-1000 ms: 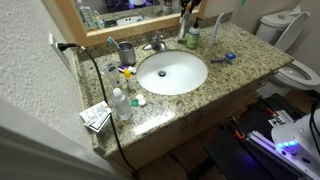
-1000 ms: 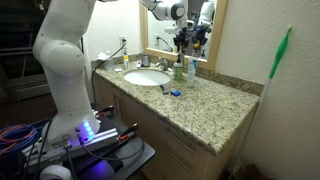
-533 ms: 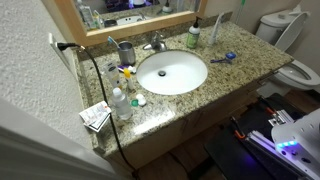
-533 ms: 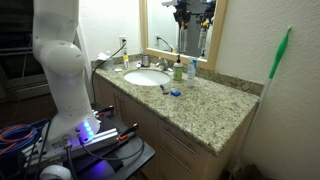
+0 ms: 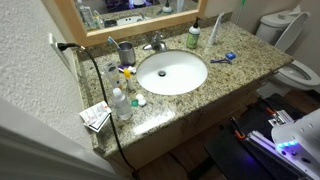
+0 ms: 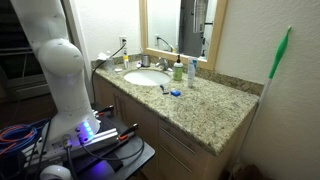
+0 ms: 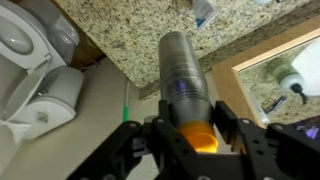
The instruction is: Move the long bottle to the right side of the sink counter
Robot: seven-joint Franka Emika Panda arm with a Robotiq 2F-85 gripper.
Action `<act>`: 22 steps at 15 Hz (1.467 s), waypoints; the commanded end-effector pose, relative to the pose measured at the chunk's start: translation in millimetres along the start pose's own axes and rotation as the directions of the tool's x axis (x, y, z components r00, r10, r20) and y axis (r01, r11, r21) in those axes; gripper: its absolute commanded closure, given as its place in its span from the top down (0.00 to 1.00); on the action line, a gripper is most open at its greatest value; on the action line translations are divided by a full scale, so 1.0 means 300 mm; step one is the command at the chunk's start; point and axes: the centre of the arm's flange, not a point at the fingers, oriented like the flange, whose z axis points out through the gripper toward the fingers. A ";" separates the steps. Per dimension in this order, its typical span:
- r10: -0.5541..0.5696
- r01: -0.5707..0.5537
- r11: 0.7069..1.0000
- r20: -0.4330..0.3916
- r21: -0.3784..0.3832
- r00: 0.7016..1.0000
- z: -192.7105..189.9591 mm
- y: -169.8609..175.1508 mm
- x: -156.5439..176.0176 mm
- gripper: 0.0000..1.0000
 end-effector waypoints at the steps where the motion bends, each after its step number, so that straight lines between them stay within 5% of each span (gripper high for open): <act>1: 0.191 -0.190 0.981 0.069 -0.026 0.979 0.124 0.310 -0.042 0.24; 5: 0.366 -0.366 0.930 0.172 -0.032 0.914 0.417 0.567 -0.068 0.24; 8: 0.430 -0.433 0.901 0.197 -0.030 0.881 0.628 0.605 -0.086 0.24; 16: 0.458 -0.446 0.889 0.198 -0.102 0.867 1.014 0.371 -0.140 0.24; 22: 0.532 -0.503 0.845 0.198 -0.180 0.823 1.205 0.350 -0.179 0.24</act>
